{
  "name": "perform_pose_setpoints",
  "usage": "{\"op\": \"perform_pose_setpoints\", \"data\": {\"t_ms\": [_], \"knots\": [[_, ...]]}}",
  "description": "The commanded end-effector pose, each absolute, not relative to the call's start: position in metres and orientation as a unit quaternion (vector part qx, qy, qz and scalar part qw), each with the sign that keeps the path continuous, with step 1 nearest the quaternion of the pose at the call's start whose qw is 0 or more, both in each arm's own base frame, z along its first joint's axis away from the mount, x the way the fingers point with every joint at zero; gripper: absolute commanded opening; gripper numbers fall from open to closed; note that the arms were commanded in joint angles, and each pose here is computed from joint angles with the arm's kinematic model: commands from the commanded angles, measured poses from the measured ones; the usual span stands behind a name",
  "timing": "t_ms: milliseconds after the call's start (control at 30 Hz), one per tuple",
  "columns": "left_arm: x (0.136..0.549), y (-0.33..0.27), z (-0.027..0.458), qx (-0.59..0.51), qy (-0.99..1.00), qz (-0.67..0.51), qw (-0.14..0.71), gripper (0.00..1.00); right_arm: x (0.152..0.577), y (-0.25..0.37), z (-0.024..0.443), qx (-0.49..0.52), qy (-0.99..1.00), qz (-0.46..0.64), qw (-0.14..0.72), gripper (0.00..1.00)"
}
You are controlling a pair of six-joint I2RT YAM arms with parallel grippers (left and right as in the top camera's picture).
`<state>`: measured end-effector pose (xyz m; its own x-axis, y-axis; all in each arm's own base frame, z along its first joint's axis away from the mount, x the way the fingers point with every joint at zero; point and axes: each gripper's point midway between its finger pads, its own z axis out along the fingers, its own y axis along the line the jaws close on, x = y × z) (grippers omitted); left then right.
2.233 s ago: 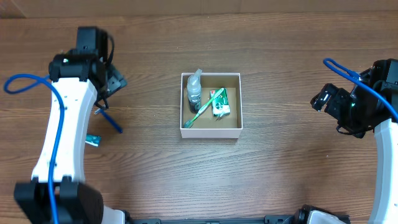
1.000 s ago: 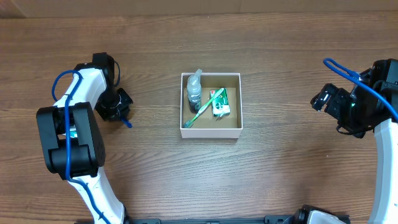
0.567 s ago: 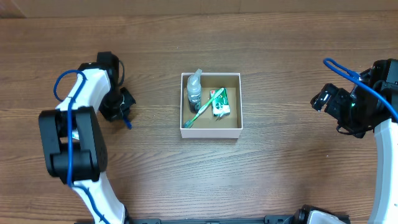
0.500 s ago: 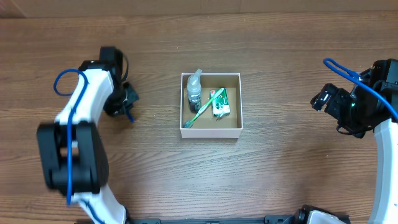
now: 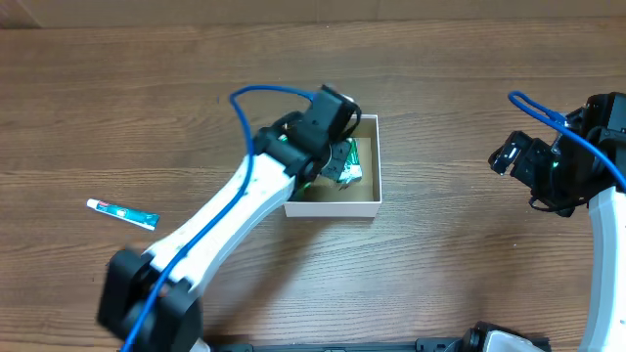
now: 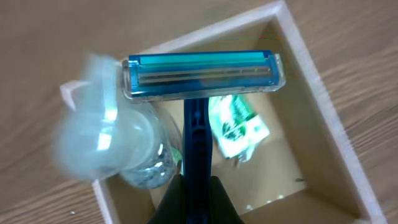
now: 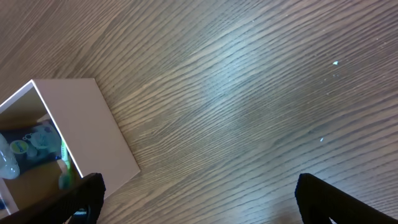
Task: Pack container
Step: 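Lower the razor into the box and open the left gripper, then grasp the Colgate toothpaste tube with the left gripper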
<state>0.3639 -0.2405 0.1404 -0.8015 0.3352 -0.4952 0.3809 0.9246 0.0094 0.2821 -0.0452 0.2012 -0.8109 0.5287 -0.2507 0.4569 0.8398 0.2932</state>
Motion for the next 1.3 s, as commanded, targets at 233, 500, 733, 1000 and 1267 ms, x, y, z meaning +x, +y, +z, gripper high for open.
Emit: {"op": "perform_pose_setpoints", "data": {"t_ms": [233,500,733,1000,1267], "knots": [[0.363,-0.244,0.125,0.207,0.952,-0.045,0.219,0.53,0.284,-0.044,0.203,0.256,0.945,0.113,0.168,1.0],[0.355,-0.151,0.274,0.001,0.937,0.033,0.347,0.72,0.284,-0.044,0.203,0.255,0.945,0.112,0.169,1.0],[0.321,0.053,0.235,-0.398,0.884,0.095,0.225,1.0,0.284,-0.044,0.203,0.256,0.945,0.113,0.168,1.0],[0.262,0.15,0.098,-0.586,0.803,0.059,0.087,1.0,0.284,-0.044,0.203,0.256,0.945,0.113,0.168,1.0],[0.271,0.174,0.019,-0.553,0.829,0.064,0.057,1.0,0.283,-0.043,0.202,0.256,0.946,0.113,0.165,1.0]]}}
